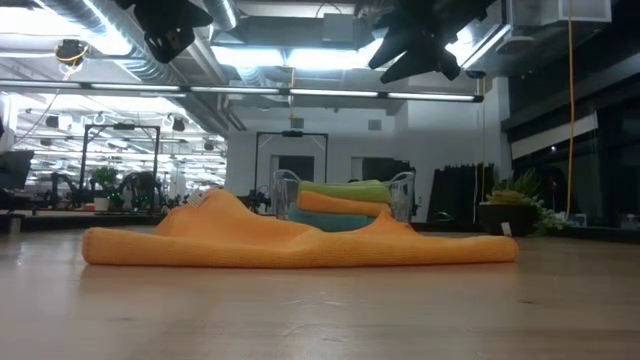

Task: Fold microfiber towels
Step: Fold the orange microfiber cloth

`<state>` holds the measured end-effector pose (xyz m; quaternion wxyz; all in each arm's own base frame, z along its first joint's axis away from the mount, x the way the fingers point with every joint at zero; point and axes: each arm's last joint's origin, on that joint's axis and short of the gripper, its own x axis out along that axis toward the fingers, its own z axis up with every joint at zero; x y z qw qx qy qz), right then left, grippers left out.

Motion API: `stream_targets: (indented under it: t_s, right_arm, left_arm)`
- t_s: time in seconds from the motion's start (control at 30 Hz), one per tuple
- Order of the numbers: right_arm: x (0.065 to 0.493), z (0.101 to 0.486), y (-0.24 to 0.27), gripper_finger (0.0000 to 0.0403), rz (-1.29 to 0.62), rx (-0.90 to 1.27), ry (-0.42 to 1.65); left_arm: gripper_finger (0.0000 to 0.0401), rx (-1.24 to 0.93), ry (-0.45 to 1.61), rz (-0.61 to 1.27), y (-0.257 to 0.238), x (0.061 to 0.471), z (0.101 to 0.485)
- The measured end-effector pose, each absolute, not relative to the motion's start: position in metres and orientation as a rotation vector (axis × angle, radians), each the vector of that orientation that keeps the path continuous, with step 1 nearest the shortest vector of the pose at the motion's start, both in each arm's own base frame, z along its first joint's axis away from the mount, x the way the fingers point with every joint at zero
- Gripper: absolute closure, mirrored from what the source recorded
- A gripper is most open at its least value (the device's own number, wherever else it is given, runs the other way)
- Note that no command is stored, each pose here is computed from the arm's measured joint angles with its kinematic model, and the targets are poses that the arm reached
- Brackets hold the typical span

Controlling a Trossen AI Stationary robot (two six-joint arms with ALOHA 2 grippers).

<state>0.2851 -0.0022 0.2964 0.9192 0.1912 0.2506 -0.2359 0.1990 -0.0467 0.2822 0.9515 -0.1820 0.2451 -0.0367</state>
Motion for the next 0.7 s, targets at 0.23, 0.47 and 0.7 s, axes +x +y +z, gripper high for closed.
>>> stream_targets:
  t_s: [0.23, 0.47, 0.7]
  right_arm:
    - [0.285, 0.297, -0.002, 0.0161, -0.474, 0.371, 0.519]
    - [0.285, 0.296, -0.002, 0.0138, -0.476, 0.367, 0.528]
    - [0.285, 0.296, -0.002, 0.0137, -0.470, 0.346, 0.535]
  left_arm:
    - [0.0281, -0.413, 0.558, -0.049, -0.057, 0.213, 0.275]
    - [0.0278, -0.351, 0.748, -0.005, -0.069, 0.230, 0.269]
    - [0.0231, -0.367, 0.788, 0.026, -0.070, 0.239, 0.265]
